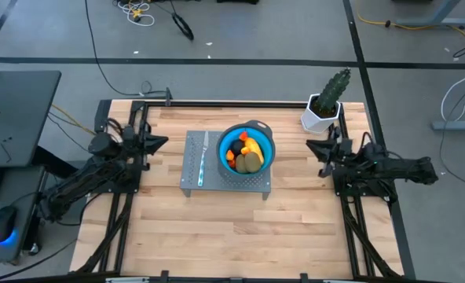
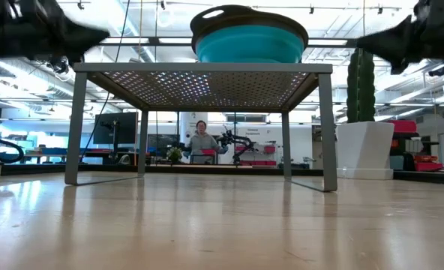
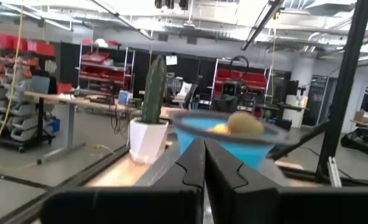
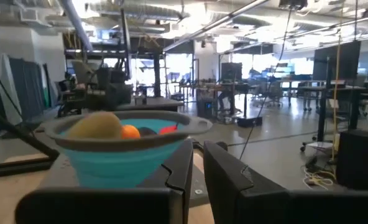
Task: Pick & Place Fruit
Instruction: Return to Home Position
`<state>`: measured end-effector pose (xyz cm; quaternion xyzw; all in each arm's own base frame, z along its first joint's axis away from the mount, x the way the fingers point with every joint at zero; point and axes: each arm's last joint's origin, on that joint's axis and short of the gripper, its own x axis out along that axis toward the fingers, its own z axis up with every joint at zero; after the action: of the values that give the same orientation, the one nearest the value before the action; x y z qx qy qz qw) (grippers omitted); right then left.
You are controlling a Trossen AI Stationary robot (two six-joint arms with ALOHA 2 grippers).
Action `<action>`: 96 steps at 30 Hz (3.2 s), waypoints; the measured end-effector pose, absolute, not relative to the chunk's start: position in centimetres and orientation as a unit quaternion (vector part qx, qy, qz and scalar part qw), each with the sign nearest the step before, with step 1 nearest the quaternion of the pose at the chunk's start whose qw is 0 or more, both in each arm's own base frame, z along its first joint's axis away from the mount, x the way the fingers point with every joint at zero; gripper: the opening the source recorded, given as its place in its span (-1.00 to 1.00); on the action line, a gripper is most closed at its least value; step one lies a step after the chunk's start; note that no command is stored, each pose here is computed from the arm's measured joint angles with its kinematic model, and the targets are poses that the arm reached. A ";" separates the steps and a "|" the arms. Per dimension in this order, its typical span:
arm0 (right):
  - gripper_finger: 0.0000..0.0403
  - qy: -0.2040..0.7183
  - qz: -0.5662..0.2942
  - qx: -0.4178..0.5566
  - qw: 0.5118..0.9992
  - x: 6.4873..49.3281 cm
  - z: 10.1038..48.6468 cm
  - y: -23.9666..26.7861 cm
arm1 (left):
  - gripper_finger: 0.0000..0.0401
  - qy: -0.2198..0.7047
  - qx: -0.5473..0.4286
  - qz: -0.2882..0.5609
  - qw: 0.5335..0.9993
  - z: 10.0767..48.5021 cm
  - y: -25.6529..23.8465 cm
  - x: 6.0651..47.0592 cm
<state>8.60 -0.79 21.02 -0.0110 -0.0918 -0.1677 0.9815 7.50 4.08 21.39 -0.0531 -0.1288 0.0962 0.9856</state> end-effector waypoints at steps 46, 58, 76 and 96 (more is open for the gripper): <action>-0.77 -0.015 -0.147 0.008 0.989 9.8 16.9 -0.7 | -0.83 -0.050 -0.003 0.126 0.991 17.5 4.8 8.3; -0.77 -0.015 -0.147 0.008 0.989 9.8 16.9 -0.7 | -0.83 -0.042 0.056 0.130 0.989 17.5 4.8 8.3; -0.77 -0.015 -0.146 0.008 0.989 9.8 16.9 -0.7 | -0.82 -0.042 0.056 0.130 0.989 17.5 4.8 8.3; -0.77 -0.015 -0.147 0.008 0.989 9.8 16.9 -0.7 | -0.82 -0.041 0.063 0.130 0.989 17.5 4.8 8.3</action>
<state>9.82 -0.66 16.93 0.0079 -0.0150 -0.1466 0.9891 8.29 4.77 17.50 0.0631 -0.0412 0.1301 0.9886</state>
